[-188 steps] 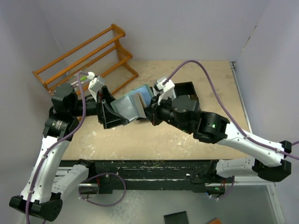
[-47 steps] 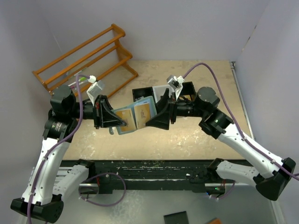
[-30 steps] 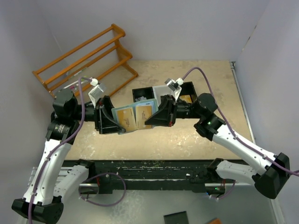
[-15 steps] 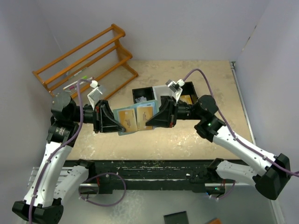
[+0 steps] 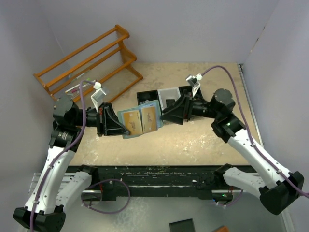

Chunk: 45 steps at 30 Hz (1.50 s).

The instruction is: Take the credit cards out of the card holder

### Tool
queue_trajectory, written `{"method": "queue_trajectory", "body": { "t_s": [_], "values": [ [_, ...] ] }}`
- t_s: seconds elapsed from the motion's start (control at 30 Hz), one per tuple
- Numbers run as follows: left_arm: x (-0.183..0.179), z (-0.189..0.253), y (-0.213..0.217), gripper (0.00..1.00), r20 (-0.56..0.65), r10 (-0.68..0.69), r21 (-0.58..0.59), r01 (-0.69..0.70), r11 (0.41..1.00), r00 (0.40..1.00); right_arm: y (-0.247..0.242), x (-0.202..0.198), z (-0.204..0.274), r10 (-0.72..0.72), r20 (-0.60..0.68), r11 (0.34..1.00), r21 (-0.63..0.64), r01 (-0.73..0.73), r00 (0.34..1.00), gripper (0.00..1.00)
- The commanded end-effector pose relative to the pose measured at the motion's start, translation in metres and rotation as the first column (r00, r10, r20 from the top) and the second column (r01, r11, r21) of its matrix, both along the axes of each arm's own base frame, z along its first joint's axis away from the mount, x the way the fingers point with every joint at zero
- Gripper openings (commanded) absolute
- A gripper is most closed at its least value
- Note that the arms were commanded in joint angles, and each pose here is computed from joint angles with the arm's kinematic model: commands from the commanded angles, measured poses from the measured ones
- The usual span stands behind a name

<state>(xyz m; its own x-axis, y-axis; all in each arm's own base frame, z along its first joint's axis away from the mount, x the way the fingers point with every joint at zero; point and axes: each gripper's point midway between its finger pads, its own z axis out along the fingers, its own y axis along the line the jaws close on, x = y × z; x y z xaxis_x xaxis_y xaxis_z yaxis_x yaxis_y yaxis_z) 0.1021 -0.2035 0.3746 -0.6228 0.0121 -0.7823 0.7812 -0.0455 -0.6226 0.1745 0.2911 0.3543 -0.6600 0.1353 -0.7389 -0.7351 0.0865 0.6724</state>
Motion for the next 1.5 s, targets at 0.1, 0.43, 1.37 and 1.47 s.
{"method": "queue_trajectory", "body": {
  "t_s": [0.1,0.43,1.37,1.47],
  "values": [
    [0.009,0.005,-0.001,0.00,0.064,0.053,-0.010,-0.052,0.999,0.997,-0.035,0.002,0.063,-0.123,0.182,0.992,0.010,0.123,0.976,0.70],
    [0.024,-0.009,-0.002,0.00,0.071,0.087,0.021,-0.089,0.996,0.994,-0.023,-0.019,0.103,-0.037,0.208,0.990,0.141,0.007,0.978,0.65],
    [0.018,0.003,-0.002,0.00,0.131,0.019,0.006,-0.020,1.000,0.991,0.051,-0.043,0.047,0.198,0.042,0.974,0.104,-0.201,0.979,0.46],
    [0.016,0.005,-0.001,0.00,0.135,0.014,0.005,-0.015,1.000,0.991,0.053,-0.040,0.043,0.194,0.037,0.976,0.093,-0.196,0.980,0.45]
  ]
}}
